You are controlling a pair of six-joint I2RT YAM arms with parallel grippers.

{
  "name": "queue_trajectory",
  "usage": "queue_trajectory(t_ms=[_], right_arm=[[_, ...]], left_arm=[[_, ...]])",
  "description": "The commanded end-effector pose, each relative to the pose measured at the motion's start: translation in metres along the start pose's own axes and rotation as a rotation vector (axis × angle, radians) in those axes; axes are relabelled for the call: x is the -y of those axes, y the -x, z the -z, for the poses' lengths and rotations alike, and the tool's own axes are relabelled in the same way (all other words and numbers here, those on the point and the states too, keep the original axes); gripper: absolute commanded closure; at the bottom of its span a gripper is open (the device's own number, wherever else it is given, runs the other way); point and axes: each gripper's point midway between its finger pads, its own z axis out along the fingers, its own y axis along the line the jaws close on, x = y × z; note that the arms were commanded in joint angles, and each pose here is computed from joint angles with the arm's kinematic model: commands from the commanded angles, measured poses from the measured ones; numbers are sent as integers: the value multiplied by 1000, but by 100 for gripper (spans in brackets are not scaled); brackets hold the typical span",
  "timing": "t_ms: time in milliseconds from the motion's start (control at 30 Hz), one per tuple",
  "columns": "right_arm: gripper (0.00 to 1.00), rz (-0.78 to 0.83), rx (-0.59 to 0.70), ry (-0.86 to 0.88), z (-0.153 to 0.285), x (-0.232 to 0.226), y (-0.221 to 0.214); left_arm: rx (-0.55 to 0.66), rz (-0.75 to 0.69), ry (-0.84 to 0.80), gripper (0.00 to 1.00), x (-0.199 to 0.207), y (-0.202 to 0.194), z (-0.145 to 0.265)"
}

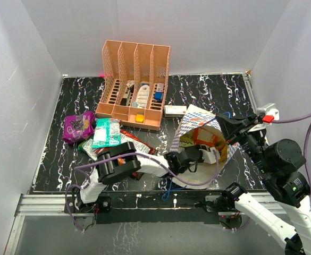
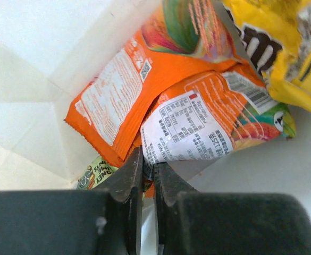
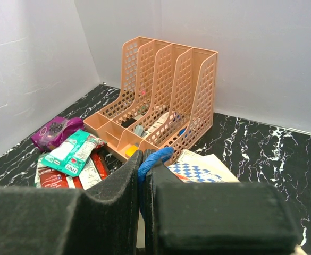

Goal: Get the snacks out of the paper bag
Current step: Take out the snack from the paper bag.

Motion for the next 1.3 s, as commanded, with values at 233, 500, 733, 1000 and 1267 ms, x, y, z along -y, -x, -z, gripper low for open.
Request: queue_trajectory(t_ms=[233, 500, 733, 1000, 1267], right_arm=[[93, -3, 114, -1, 6, -1, 33], [93, -5, 92, -6, 8, 1, 24], [93, -11, 82, -11, 9, 2, 20], [93, 1, 77, -5, 4, 1, 16], [93, 12, 65, 7, -3, -1, 9]], left_arm=[[177, 213, -88, 100, -52, 101, 93], [181, 282, -178, 100, -66, 129, 153], [271, 401, -398, 100, -67, 164, 228], [378, 575, -442, 100, -110, 169, 322], [295, 691, -192, 100, -171, 124, 363]])
